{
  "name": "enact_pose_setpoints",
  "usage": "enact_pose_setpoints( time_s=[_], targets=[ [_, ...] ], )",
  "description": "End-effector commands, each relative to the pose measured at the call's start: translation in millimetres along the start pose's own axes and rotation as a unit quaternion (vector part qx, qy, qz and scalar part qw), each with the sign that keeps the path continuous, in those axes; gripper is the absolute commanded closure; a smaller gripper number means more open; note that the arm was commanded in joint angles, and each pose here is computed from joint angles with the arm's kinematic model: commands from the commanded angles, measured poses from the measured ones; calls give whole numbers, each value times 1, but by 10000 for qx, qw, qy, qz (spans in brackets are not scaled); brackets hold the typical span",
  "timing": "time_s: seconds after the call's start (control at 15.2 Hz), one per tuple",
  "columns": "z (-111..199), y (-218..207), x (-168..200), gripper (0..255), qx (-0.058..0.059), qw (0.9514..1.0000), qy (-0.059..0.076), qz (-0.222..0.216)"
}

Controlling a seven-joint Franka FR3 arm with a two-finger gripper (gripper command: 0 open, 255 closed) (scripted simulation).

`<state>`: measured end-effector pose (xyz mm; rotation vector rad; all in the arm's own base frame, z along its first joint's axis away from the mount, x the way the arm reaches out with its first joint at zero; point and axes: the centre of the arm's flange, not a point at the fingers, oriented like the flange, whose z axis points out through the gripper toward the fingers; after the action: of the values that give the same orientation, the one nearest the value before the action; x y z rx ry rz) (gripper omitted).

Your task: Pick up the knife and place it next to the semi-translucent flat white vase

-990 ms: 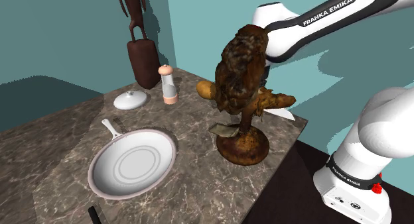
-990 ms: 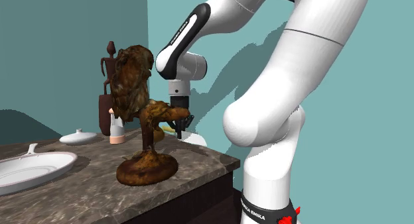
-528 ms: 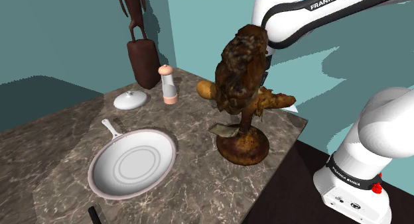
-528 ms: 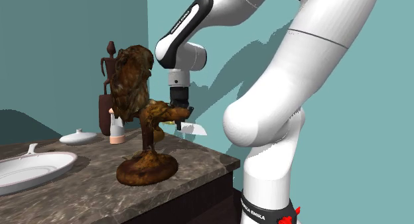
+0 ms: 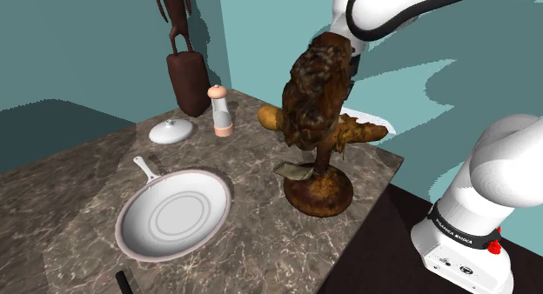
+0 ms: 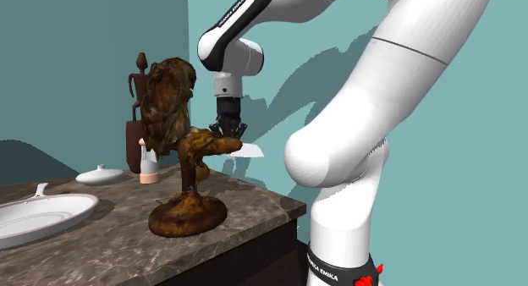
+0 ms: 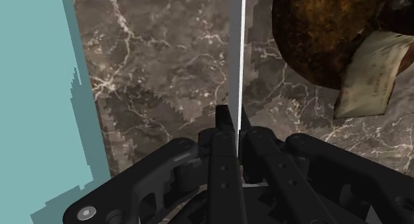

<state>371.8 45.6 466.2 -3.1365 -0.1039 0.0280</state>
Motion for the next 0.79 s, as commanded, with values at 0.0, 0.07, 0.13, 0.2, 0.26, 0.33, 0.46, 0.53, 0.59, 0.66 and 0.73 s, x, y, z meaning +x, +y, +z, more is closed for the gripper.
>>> enact_pose_setpoints(
  time_s=[0.0, 0.07, 0.13, 0.2, 0.26, 0.33, 0.46, 0.53, 0.59, 0.66, 0.73],
  targets=[
    [-5, -4, 12, 255, 0, 10000, -2, 0],
    [-5, -7, 25, 255, 0, 10000, -2, 0],
    [-6, -10, 38, 255, 0, 10000, -2, 0],
    [-6, -14, 51, 255, 0, 10000, -2, 0],
    [-6, -17, 63, 255, 0, 10000, -2, 0],
    [-6, -21, 76, 255, 0, 10000, -2, 0],
    [-7, -27, 102, 255, 0, 10000, -2, 0],
    [-7, -31, 114, 255, 0, 10000, -2, 0],
    [-7, -34, 127, 255, 0, 10000, -2, 0],
    [-7, -37, 140, 255, 0, 10000, -2, 0],
    [-8, -41, 153, 255, 0, 10000, -2, 0]
  ],
)
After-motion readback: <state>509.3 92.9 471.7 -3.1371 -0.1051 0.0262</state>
